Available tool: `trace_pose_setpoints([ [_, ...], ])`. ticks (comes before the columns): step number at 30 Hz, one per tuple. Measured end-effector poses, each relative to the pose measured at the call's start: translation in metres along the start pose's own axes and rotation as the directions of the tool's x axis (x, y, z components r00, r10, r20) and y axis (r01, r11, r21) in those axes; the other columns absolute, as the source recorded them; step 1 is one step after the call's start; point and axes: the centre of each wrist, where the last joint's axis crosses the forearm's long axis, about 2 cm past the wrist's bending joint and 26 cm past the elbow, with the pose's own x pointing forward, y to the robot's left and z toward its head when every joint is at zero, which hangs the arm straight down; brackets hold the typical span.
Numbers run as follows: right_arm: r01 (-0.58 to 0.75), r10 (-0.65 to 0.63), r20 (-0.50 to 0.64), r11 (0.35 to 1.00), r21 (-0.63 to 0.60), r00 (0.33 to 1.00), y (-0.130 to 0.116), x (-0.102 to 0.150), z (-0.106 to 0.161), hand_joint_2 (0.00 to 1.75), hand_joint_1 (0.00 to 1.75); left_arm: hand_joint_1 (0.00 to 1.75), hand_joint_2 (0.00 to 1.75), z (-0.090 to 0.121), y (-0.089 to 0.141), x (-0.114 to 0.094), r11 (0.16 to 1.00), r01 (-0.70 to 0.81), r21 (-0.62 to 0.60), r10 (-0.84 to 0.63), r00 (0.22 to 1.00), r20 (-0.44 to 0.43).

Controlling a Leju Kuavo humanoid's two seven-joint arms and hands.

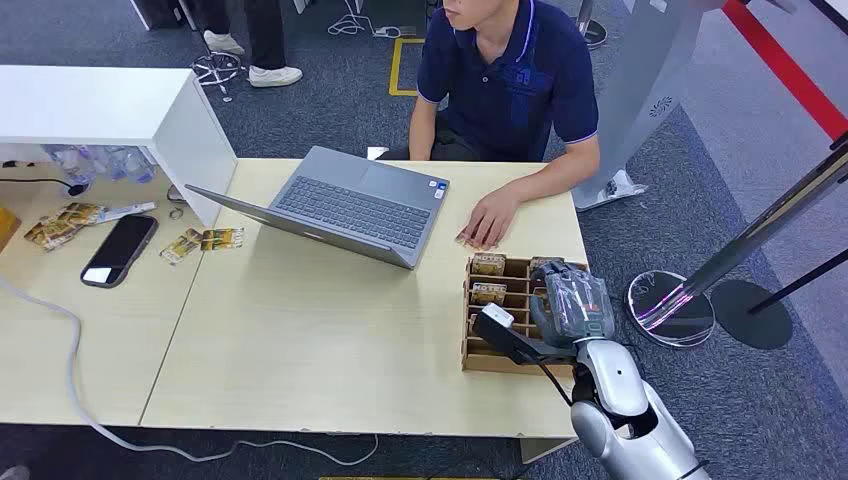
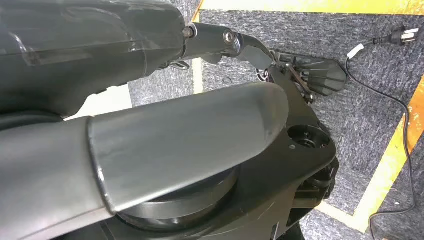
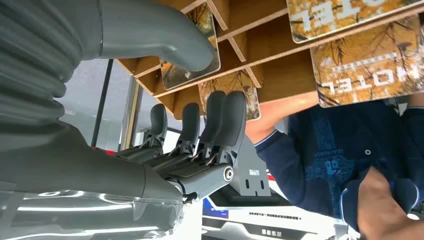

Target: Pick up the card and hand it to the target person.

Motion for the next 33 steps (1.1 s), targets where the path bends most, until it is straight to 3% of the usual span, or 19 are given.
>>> trace_pose_setpoints([
  [28, -0.031, 0.034, -0.073, 0.999, 0.042, 0.997, 0.007, -0.018, 0.004, 1.75, 1.09, 0.00, 0.00, 0.000, 0.000, 0.000, 1.000, 0.003, 0.000, -0.003, 1.000, -0.001],
  [31, -0.032, 0.036, -0.076, 0.999, 0.043, 0.996, 0.007, -0.019, 0.004, 1.75, 1.20, 0.00, 0.00, 0.000, 0.000, 0.000, 1.000, 0.003, 0.000, -0.003, 1.000, -0.001],
  [33, -0.034, 0.037, -0.079, 0.998, 0.044, 0.996, 0.007, -0.019, 0.004, 1.75, 1.44, 0.00, 0.00, 0.000, 0.000, 0.000, 1.000, 0.003, 0.000, -0.003, 1.000, -0.001],
])
